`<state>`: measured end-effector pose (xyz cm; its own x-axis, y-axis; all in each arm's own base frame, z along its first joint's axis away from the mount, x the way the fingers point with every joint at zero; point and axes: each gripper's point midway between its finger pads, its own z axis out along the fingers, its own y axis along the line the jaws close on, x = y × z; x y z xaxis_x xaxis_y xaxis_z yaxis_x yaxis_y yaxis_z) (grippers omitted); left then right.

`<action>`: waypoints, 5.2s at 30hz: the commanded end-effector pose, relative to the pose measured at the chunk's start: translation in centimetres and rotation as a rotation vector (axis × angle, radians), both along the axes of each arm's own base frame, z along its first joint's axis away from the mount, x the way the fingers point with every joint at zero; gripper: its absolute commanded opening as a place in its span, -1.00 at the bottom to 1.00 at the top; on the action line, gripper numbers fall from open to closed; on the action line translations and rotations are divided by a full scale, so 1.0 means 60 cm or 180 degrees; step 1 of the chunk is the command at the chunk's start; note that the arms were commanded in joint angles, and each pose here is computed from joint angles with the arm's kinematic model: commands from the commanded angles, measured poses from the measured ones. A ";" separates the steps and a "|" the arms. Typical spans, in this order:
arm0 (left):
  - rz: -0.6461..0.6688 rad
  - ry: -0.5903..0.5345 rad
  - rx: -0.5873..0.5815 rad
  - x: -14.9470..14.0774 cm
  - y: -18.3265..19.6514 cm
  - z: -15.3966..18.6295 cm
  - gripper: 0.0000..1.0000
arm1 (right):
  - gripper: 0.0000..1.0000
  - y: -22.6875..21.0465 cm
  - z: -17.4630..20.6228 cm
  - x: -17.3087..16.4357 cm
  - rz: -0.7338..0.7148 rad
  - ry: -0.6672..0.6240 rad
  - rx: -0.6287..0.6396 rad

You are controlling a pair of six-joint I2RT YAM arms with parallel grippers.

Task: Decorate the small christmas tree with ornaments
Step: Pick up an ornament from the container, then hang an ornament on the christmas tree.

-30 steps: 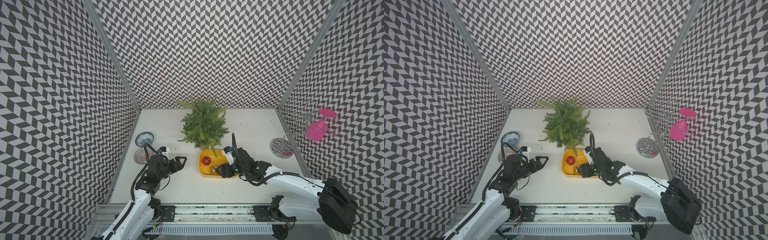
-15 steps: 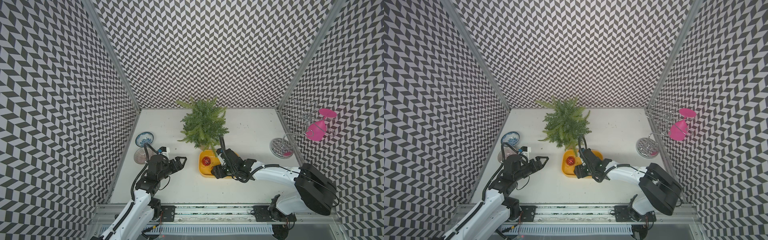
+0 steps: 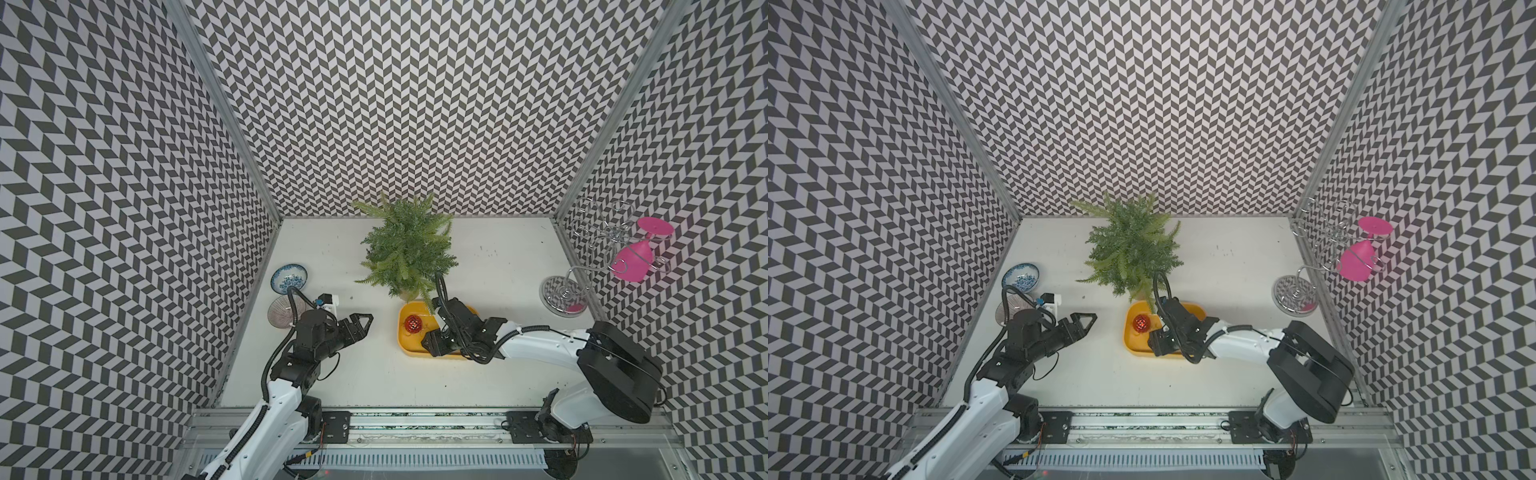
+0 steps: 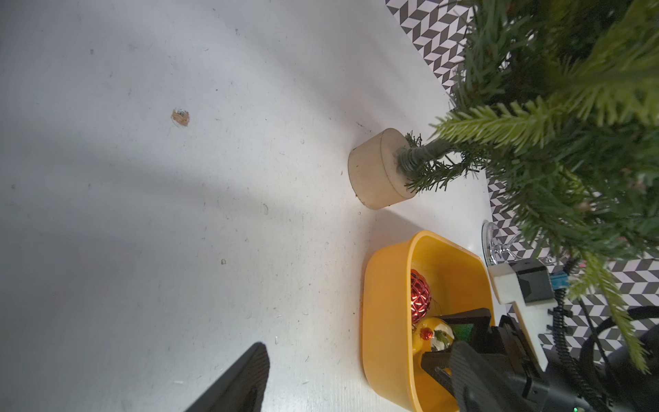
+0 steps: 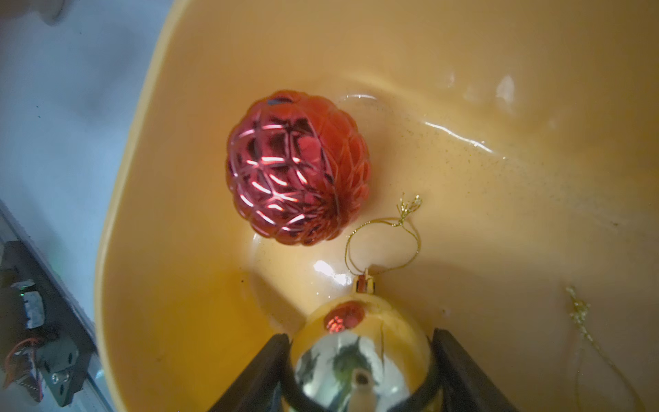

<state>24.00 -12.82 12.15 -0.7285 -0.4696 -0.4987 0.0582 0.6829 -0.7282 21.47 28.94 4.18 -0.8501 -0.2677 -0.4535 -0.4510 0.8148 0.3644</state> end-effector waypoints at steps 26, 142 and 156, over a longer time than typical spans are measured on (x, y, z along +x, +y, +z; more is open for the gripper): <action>0.0036 -0.0647 0.0065 0.012 0.007 0.132 0.63 | 0.23 -0.008 0.206 0.003 0.0001 -0.0691 0.0597; -0.0716 -0.1810 -0.0003 0.100 -0.121 0.506 0.17 | 0.22 0.025 0.682 0.198 0.0048 -0.1343 0.1951; -0.0706 -0.1789 -0.0038 0.099 -0.121 0.502 0.16 | 0.22 0.016 0.672 0.170 0.0155 -0.1357 0.1958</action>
